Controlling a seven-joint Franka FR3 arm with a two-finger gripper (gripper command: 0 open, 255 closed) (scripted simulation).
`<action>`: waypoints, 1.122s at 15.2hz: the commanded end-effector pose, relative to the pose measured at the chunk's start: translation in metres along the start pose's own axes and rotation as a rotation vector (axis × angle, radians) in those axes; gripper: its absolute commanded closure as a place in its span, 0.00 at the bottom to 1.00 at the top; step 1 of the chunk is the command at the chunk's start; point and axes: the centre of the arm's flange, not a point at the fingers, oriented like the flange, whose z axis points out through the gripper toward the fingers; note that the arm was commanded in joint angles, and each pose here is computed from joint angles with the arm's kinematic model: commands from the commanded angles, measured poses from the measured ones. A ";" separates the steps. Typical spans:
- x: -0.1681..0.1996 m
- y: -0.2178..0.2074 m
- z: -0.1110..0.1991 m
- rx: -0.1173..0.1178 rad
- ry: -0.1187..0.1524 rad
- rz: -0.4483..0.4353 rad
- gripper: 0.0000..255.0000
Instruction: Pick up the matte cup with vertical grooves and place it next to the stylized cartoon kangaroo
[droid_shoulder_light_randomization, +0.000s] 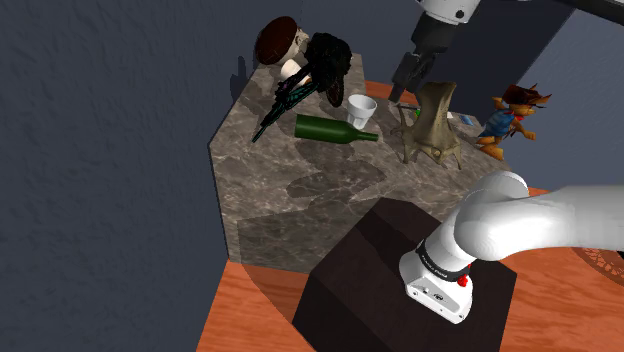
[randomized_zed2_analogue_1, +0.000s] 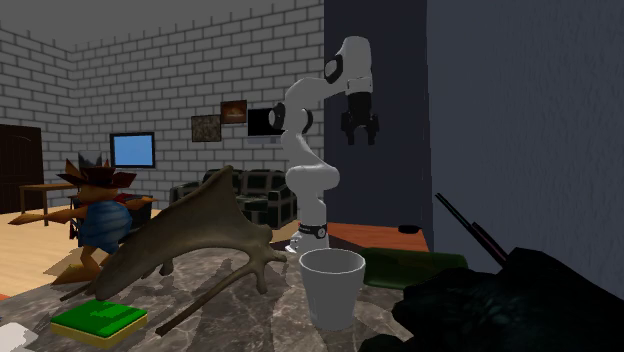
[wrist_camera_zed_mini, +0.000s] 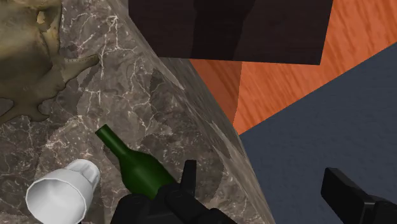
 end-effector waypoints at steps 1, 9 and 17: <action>0.000 0.000 0.000 0.000 0.000 0.000 0.00; 0.047 0.059 0.065 -0.054 0.011 -0.028 0.00; 0.097 0.120 0.126 -0.109 0.023 -0.056 0.00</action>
